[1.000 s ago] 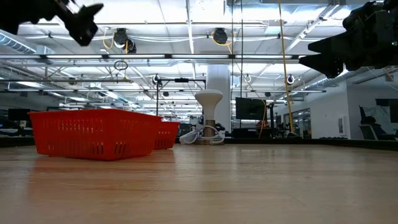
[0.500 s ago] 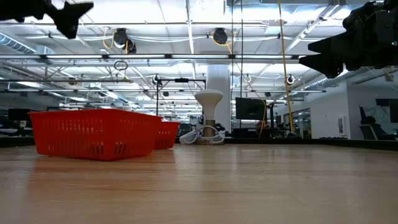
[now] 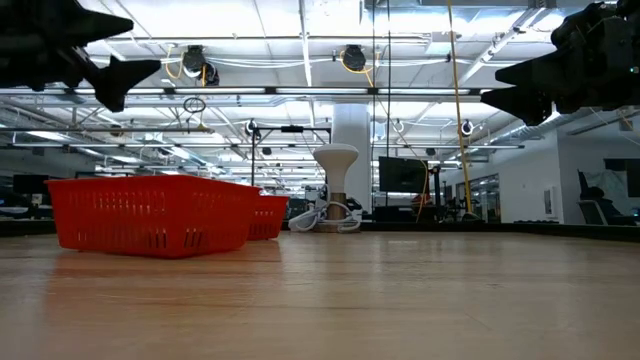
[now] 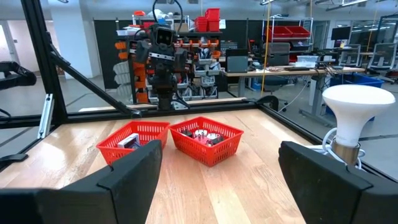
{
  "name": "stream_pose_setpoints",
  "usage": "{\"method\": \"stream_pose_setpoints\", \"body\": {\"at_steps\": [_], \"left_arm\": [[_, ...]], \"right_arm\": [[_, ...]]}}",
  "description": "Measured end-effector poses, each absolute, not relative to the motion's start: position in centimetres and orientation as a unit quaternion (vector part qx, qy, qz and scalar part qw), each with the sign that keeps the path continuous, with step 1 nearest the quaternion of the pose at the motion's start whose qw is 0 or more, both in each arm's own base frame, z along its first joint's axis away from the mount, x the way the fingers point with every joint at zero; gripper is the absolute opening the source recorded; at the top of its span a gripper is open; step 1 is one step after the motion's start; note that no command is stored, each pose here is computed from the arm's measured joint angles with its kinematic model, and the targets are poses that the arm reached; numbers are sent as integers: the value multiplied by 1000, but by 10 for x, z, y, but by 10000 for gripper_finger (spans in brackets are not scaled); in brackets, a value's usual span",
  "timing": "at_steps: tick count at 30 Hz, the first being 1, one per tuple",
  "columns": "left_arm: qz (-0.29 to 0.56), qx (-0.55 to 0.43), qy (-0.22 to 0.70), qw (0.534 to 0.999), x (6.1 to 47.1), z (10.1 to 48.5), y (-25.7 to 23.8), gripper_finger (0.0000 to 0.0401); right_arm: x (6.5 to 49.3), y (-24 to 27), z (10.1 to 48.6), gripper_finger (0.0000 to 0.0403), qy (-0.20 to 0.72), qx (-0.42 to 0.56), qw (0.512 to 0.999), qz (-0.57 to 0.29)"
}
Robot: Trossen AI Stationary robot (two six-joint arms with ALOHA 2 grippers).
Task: Pick & Place Office items
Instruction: Return to Home Position
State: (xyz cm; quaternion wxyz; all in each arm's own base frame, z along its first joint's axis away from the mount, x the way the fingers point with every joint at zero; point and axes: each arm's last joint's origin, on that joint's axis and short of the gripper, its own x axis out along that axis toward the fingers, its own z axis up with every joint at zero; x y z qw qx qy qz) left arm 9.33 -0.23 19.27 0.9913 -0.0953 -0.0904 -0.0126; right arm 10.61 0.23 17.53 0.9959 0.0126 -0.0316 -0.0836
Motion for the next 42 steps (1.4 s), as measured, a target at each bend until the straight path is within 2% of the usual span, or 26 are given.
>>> {"method": "stream_pose_setpoints", "body": {"at_steps": [13, 19, 25, 42], "left_arm": [[-4, -72, -72, 995, 96, 181, -2, 323], [1, -10, -15, 1000, 97, 170, -2, 317], [2, 61, -12, 998, 97, 171, -2, 311], [2, 35, -15, 999, 97, 171, -2, 324]], "right_arm": [[106, 2, 175, 309, -32, 12, 996, -84], [106, 2, 175, 309, -32, 13, 996, -84], [106, 2, 175, 309, -32, 12, 996, -84], [106, 2, 175, 309, -32, 13, 996, -84]]}}
